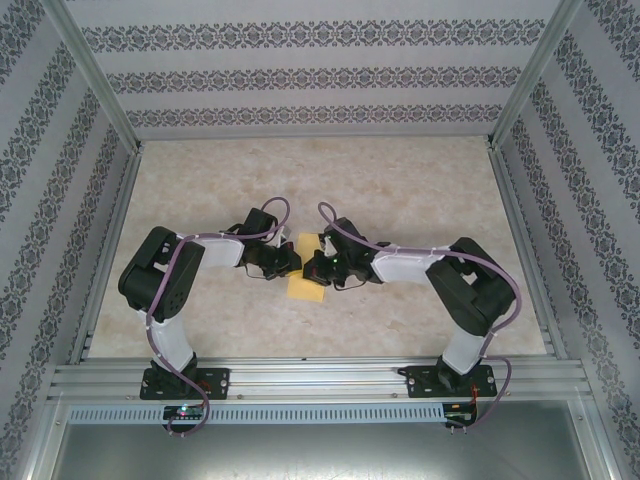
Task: Fold a paper plane with a square sheet of paper (pick it up from the middle)
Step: Fold the triangle a second time at the center of the table.
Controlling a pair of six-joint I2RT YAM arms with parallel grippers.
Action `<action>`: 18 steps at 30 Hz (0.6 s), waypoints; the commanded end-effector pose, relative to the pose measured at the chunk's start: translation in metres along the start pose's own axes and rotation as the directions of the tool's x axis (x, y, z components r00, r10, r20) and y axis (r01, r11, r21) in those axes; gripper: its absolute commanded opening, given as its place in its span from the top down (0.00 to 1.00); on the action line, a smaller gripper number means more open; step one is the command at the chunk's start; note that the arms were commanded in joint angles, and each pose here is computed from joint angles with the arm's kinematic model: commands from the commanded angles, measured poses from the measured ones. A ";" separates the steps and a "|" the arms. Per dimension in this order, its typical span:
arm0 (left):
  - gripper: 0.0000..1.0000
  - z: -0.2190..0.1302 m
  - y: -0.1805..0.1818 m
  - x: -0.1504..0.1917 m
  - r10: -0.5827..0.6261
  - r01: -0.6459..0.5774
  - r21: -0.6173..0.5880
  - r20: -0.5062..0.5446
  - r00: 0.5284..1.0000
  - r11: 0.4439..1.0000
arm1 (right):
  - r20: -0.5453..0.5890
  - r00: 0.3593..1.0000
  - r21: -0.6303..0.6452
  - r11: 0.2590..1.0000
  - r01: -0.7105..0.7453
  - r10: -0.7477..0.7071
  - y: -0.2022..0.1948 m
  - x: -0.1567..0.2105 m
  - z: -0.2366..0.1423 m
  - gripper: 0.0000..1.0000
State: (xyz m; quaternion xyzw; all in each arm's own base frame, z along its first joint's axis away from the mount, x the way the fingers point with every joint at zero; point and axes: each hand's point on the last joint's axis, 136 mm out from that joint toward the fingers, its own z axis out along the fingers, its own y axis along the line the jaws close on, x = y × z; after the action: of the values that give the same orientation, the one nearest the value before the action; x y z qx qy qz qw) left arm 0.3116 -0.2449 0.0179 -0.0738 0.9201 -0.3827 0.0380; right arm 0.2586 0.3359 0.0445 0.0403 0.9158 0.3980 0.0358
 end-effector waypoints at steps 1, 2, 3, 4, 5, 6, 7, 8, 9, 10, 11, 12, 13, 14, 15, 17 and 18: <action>1.00 0.005 0.030 0.010 -0.044 0.043 -0.123 -0.009 0.999 0.992 | -0.053 0.998 0.062 0.998 -0.014 0.017 -0.019 0.005 0.019 1.00; 1.00 0.006 0.030 0.010 -0.045 0.044 -0.123 -0.011 0.999 0.992 | -0.063 0.998 0.072 0.997 -0.020 0.024 -0.023 0.007 0.023 1.00; 1.00 0.006 0.030 0.009 -0.046 0.044 -0.122 -0.011 0.999 0.992 | -0.070 0.997 0.092 0.995 -0.026 0.032 -0.029 0.008 0.025 1.00; 1.00 0.006 0.030 0.010 -0.046 0.044 -0.123 -0.013 0.999 0.991 | -0.074 0.996 0.126 0.991 -0.038 0.048 -0.039 0.010 0.025 1.00; 1.00 0.006 0.031 0.010 -0.048 0.046 -0.127 -0.010 0.999 0.991 | -0.075 0.996 0.138 0.989 -0.046 0.057 -0.045 0.011 0.025 1.00; 1.00 0.005 0.031 0.010 -0.048 0.047 -0.131 -0.007 0.999 0.990 | -0.076 0.995 0.139 0.989 -0.052 0.063 -0.048 0.013 0.025 1.00; 1.00 0.005 0.033 0.009 -0.050 0.049 -0.137 -0.004 0.999 0.989 | -0.079 0.995 0.137 0.989 -0.056 0.068 -0.050 0.015 0.023 1.00; 1.00 0.006 0.035 0.010 -0.054 0.053 -0.147 -0.001 0.999 0.988 | -0.089 0.994 0.133 0.989 -0.058 0.070 -0.051 0.019 0.022 1.00; 1.00 0.006 0.036 0.010 -0.055 0.055 -0.150 0.001 0.998 0.987 | -0.102 0.993 0.116 0.992 -0.052 0.064 -0.048 0.022 0.021 1.00; 1.00 0.006 0.039 0.010 -0.064 0.063 -0.157 0.000 0.998 0.986 | -0.107 0.993 0.097 0.994 -0.049 0.059 -0.045 0.024 0.020 1.00; 1.00 0.007 0.039 0.010 -0.067 0.067 -0.158 0.000 0.998 0.985 | -0.105 0.993 0.089 0.995 -0.050 0.060 -0.045 0.025 0.018 1.00; 1.00 0.008 0.039 0.009 -0.068 0.067 -0.158 -0.001 0.998 0.985 | -0.101 0.993 0.083 0.995 -0.051 0.060 -0.044 0.026 0.016 1.00; 1.00 0.008 0.040 0.009 -0.071 0.070 -0.161 -0.002 0.997 0.984 | -0.098 0.993 0.080 0.995 -0.054 0.062 -0.044 0.027 0.014 1.00; 1.00 0.007 0.041 0.009 -0.072 0.071 -0.168 0.002 0.997 0.983 | -0.093 0.994 0.075 0.996 -0.057 0.063 -0.044 0.027 0.011 1.00; 1.00 0.007 0.041 0.009 -0.072 0.072 -0.172 0.003 0.997 0.983 | -0.087 0.994 0.075 0.995 -0.062 0.069 -0.045 0.028 0.009 1.00; 1.00 0.007 0.043 0.009 -0.076 0.075 -0.182 0.006 0.997 0.980 | -0.083 0.994 0.065 0.995 -0.072 0.077 -0.046 0.031 0.006 1.00; 1.00 0.007 0.044 0.009 -0.076 0.076 -0.187 0.007 0.997 0.979 | -0.087 0.993 0.066 0.995 -0.076 0.081 -0.048 0.035 0.005 1.00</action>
State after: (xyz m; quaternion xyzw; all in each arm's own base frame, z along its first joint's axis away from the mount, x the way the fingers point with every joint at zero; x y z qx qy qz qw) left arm 0.3127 -0.2442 0.0177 -0.0759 0.9214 -0.3791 0.0393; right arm 0.2413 0.3246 0.0157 0.0437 0.9198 0.3900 0.0082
